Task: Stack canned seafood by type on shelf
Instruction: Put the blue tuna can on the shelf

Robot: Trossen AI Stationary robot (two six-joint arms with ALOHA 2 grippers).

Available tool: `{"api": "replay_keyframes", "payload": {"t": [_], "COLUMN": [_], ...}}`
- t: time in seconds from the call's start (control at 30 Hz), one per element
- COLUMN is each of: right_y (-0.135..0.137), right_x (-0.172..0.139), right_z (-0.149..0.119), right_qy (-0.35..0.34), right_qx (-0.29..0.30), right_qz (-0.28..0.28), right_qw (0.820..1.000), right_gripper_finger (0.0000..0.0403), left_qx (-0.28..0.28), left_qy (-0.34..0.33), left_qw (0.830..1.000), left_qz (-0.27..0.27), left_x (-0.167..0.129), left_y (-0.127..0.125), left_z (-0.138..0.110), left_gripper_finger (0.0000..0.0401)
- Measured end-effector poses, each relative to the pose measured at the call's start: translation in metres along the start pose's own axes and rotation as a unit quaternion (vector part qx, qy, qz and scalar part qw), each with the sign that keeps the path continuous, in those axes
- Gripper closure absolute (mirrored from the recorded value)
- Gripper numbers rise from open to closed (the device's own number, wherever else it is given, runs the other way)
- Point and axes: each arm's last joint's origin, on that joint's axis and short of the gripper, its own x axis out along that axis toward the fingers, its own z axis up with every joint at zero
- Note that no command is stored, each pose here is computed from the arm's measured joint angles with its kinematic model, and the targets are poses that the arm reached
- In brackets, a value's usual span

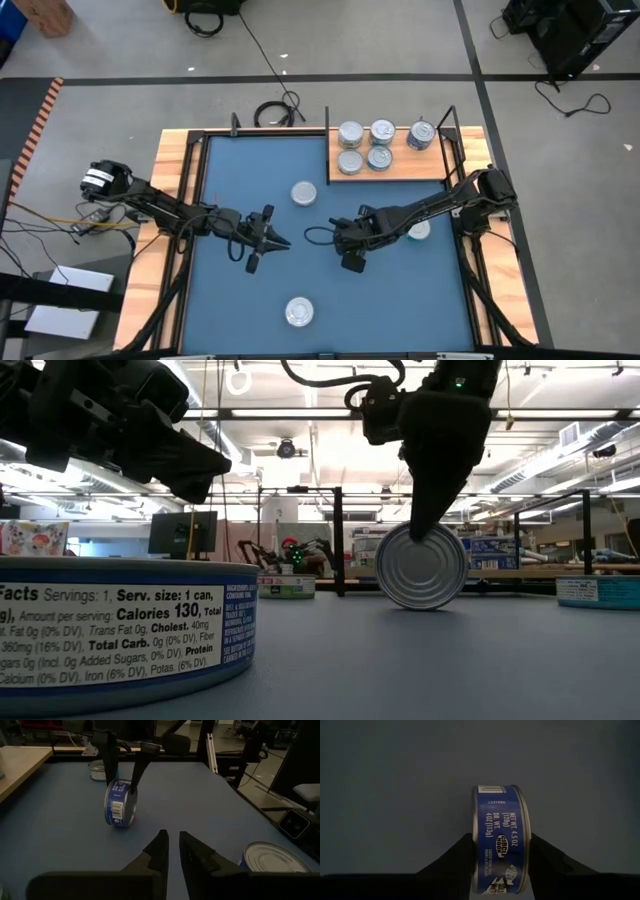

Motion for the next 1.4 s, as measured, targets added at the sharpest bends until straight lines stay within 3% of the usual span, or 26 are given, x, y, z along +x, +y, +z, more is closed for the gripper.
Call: {"api": "replay_keyframes", "payload": {"t": [0.4,0.57,0.77,1.03,1.2,1.4], "right_y": [0.005,0.006,-0.002,-0.004,0.003,-0.004], "right_x": [-0.016,-0.024,-0.029,-0.038,-0.041,-0.030], "right_z": [-0.005,-0.011,-0.023,-0.041,-0.047,-0.059], "right_qy": [-0.028,-0.054,-0.035,-0.012,-0.032,-0.047], "right_qx": [-0.044,-0.076,-0.122,-0.219,-0.290,-0.333], "right_qz": [-0.007,-0.062,-0.162,-0.276,-0.324,-0.410], "right_qw": [0.999,0.994,0.979,0.936,0.900,0.848], "right_gripper_finger": [0.0254,0.0254,0.0254,0.0254,0.0254,0.0254], "left_qx": [-0.001,-0.002,-0.002,-0.001,-0.001,0.001], "left_qy": [-0.017,-0.017,-0.017,-0.017,-0.016,-0.016], "left_qw": [1.000,1.000,1.000,1.000,1.000,1.000], "left_qz": [0.000,0.000,0.000,0.002,0.002,0.003], "left_x": [0.000,0.000,0.000,0.000,0.000,0.000], "left_y": [0.000,0.000,0.000,0.000,0.000,0.000], "left_z": [0.003,0.003,0.003,0.003,0.003,0.003], "left_gripper_finger": [0.0351,0.0351,0.0351,0.0351,0.0351,0.0351]}}
